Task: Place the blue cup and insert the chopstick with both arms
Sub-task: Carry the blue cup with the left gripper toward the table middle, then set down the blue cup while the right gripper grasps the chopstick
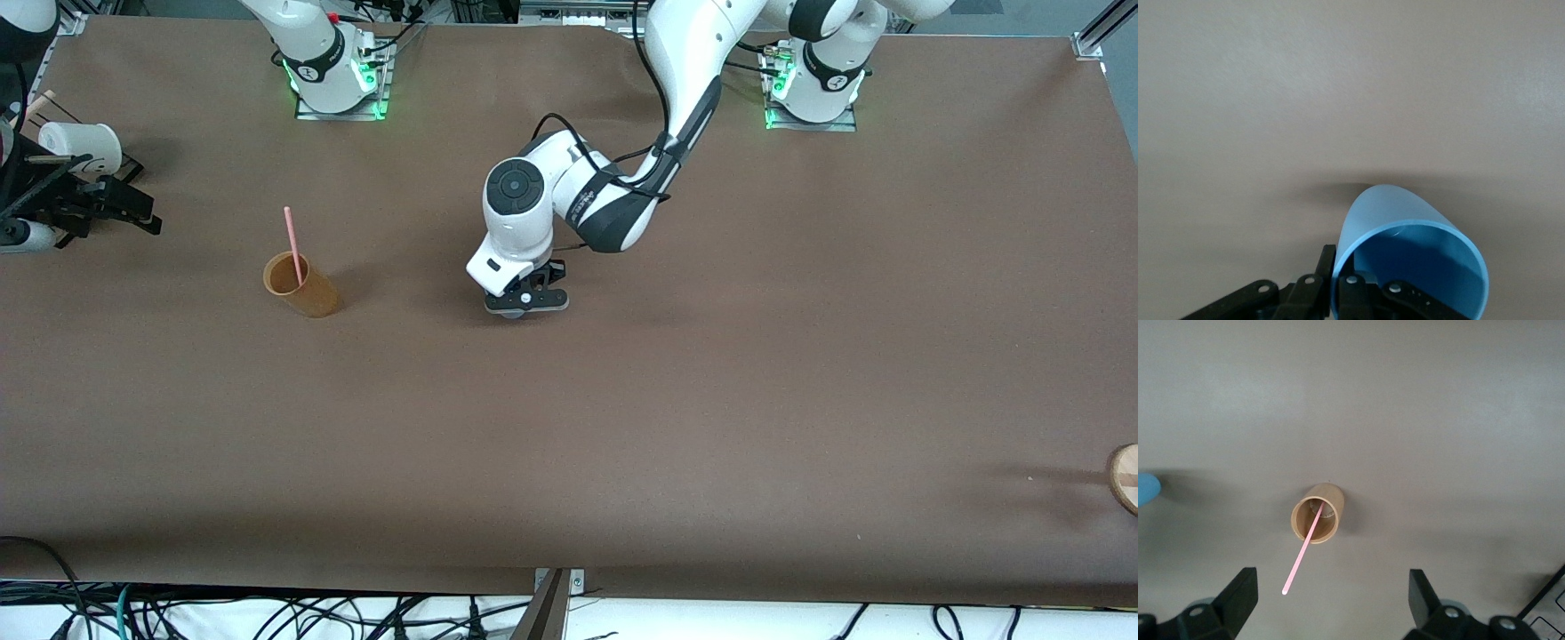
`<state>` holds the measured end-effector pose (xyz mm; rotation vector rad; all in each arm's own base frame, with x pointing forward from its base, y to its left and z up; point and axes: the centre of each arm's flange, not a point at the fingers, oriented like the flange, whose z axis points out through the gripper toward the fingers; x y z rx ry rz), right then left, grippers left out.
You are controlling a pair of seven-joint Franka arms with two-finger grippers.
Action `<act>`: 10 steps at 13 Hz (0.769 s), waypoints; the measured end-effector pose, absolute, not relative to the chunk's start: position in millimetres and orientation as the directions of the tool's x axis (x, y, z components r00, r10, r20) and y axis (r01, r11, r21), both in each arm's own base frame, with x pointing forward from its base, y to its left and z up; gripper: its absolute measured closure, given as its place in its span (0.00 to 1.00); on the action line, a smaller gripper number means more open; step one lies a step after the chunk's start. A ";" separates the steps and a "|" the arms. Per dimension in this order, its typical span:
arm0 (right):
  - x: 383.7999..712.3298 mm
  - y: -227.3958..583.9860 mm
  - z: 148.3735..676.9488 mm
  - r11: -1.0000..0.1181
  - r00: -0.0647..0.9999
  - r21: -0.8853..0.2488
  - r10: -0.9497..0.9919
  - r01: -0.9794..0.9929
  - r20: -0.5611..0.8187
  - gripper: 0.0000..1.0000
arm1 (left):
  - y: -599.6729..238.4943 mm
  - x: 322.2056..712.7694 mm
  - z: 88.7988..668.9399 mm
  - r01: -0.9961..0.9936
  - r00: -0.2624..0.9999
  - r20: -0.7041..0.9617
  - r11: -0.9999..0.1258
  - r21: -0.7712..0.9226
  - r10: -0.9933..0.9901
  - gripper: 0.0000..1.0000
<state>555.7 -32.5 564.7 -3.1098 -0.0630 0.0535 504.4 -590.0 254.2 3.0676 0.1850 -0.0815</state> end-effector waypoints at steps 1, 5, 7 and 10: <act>556.1 -31.6 562.6 -0.999 0.998 -0.032 0.043 0.042 -0.040 0.00 | -592.0 503.1 247.5 0.133 0.990 -0.055 -0.989 0.066 0.129 0.95; 566.4 -14.3 524.6 -1.000 0.992 -0.031 0.008 0.005 -0.122 0.00 | -591.8 505.1 245.7 0.151 0.988 -0.053 -0.986 0.068 0.148 0.90; 574.0 0.0 486.8 -0.998 0.978 -0.015 -0.056 -0.060 -0.200 0.00 | -590.7 507.1 246.4 0.154 0.987 -0.052 -0.986 0.070 0.151 0.71; 571.9 21.2 438.8 -0.994 0.957 0.015 -0.112 -0.112 -0.267 0.00 | -585.5 520.7 263.1 0.182 0.983 -0.054 -0.978 0.106 0.177 0.41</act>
